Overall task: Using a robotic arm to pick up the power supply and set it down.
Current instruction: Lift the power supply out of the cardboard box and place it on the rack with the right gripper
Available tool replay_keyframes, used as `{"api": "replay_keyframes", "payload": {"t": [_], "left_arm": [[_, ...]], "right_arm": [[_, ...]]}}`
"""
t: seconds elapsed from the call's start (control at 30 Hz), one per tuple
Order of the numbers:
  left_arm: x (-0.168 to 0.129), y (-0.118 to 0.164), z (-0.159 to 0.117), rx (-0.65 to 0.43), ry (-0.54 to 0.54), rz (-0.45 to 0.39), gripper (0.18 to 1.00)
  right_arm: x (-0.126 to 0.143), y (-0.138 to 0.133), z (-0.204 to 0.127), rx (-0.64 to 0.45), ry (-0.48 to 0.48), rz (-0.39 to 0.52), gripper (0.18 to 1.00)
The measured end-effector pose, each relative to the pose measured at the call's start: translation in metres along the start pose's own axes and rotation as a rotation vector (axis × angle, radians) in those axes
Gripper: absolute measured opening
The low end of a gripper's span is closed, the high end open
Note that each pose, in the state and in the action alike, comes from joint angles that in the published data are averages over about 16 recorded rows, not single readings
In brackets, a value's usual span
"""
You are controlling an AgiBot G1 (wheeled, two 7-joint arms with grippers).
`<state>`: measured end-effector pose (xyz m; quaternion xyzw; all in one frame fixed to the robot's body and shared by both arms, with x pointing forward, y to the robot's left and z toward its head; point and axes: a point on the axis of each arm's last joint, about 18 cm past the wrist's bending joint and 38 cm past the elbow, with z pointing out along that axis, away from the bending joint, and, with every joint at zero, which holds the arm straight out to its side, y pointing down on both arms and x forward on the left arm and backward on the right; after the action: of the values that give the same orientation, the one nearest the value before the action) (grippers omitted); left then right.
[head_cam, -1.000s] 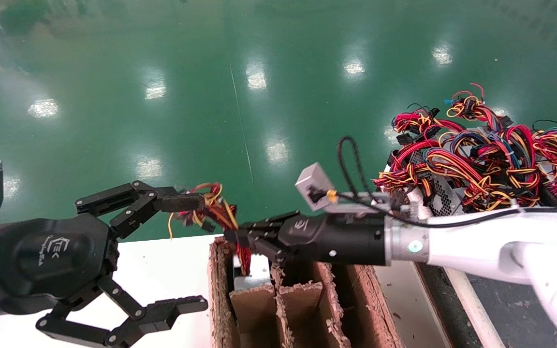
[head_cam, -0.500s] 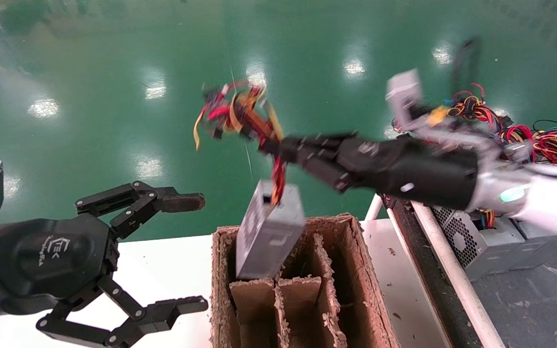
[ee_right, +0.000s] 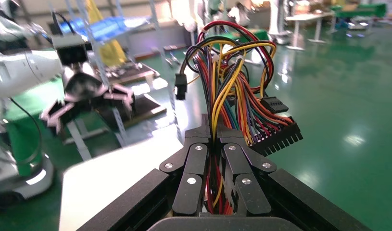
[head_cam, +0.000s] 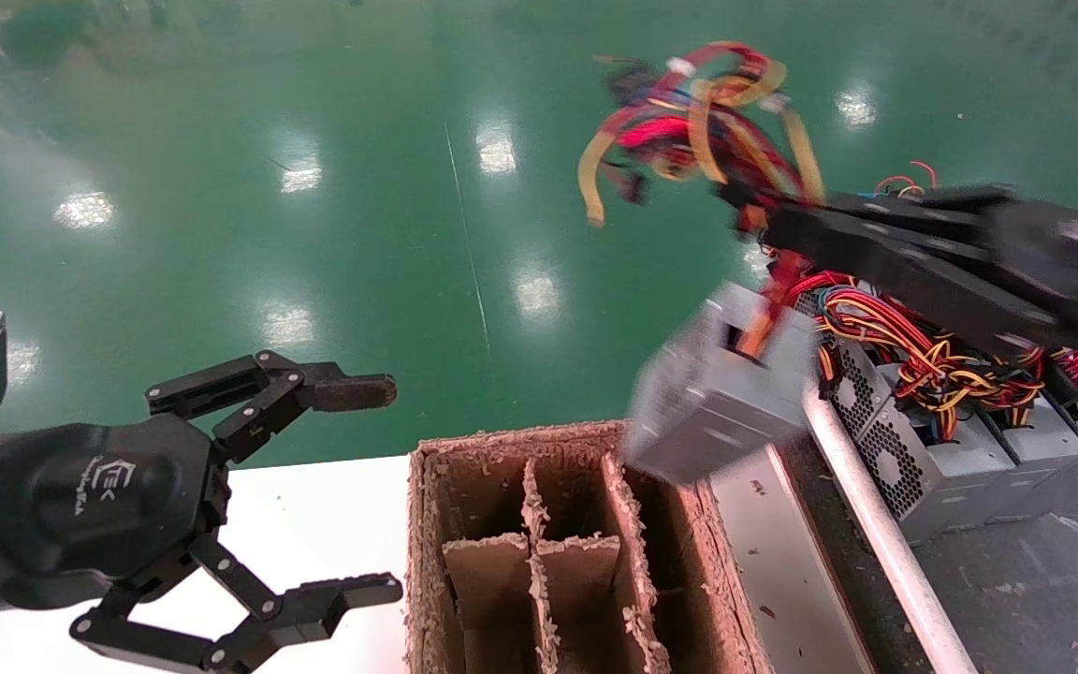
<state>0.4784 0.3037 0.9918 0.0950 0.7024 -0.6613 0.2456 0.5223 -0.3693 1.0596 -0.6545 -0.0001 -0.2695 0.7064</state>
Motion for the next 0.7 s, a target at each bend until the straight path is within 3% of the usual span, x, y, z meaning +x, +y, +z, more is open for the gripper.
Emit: {"api": "replay_keyframes", "payload": {"t": [0.3,0.7], "left_arm": [[0.0,0.0,0.0,0.0,0.0,0.0,1.001],[0.0,0.0,0.0,0.0,0.0,0.0,1.001]], "right_arm": [[-0.025,0.005,-0.078,-0.087,0.127,-0.005,0.208],[-0.054,0.018,-0.144,-0.157,0.245,0.004,0.208]]}}
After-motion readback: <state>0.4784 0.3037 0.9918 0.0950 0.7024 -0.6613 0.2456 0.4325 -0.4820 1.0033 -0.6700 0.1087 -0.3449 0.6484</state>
